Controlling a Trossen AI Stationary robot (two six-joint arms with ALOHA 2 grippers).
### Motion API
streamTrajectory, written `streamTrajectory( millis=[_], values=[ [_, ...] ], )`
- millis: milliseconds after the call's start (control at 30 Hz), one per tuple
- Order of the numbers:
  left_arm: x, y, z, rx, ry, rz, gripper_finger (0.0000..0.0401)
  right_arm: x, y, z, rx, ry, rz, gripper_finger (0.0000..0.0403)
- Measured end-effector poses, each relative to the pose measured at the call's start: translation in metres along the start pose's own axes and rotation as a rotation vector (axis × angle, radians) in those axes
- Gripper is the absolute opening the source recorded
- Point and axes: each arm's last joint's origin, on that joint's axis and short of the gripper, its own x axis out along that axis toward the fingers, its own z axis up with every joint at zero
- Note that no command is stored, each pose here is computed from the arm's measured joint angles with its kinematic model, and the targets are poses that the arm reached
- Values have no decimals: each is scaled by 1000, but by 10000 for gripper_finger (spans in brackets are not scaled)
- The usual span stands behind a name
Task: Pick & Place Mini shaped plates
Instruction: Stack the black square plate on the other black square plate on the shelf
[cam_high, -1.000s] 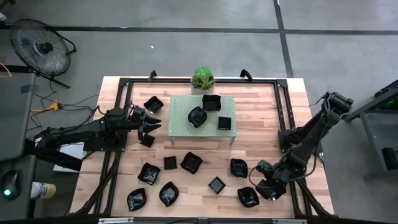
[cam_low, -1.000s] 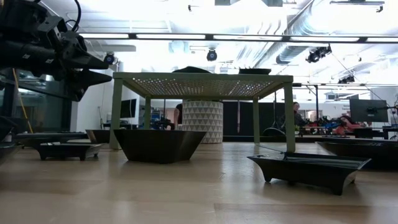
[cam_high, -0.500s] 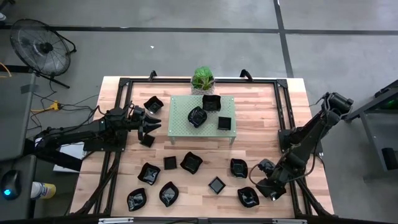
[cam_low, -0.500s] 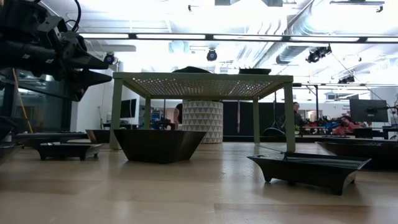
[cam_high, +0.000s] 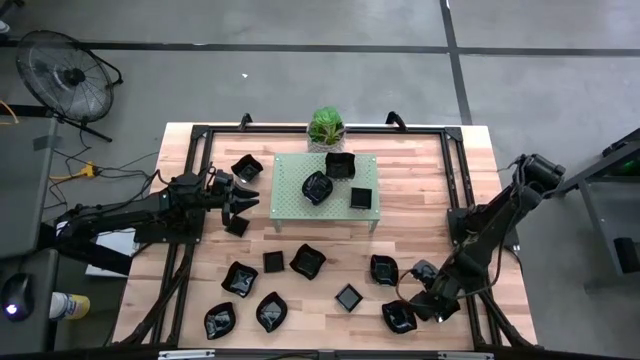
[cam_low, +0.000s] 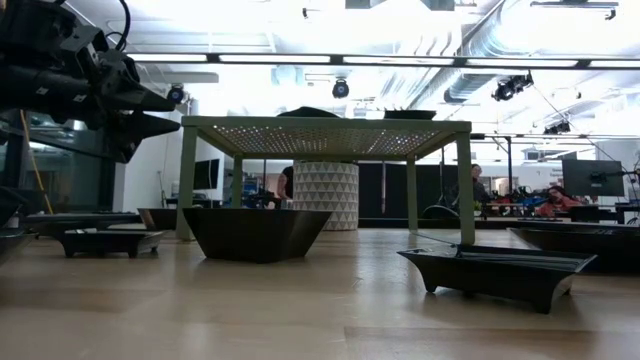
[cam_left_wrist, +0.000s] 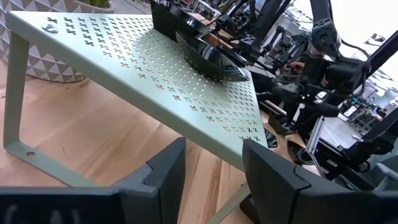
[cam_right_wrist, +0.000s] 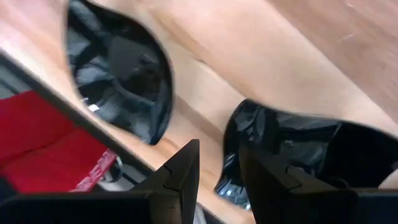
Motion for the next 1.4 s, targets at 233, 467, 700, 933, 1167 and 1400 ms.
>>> streamTrajectory(
  millis=[233,467,700,933,1167,1400],
  values=[
    [0,0,0,0,1,0,156,4,2,0,-2,3,-15,108],
    [0,0,0,0,1,-1,156,4,2,-1,-67,42,-21,108],
    [0,0,0,0,3,-3,156,4,2,-2,-161,51,-21,108],
    [0,0,0,0,2,-3,156,4,1,-1,-210,38,-29,108],
    [0,0,0,0,2,-3,156,1,-2,-3,-270,-13,-61,108],
    [0,0,0,0,2,-3,156,-22,10,-9,-334,-77,-148,108]
  ],
)
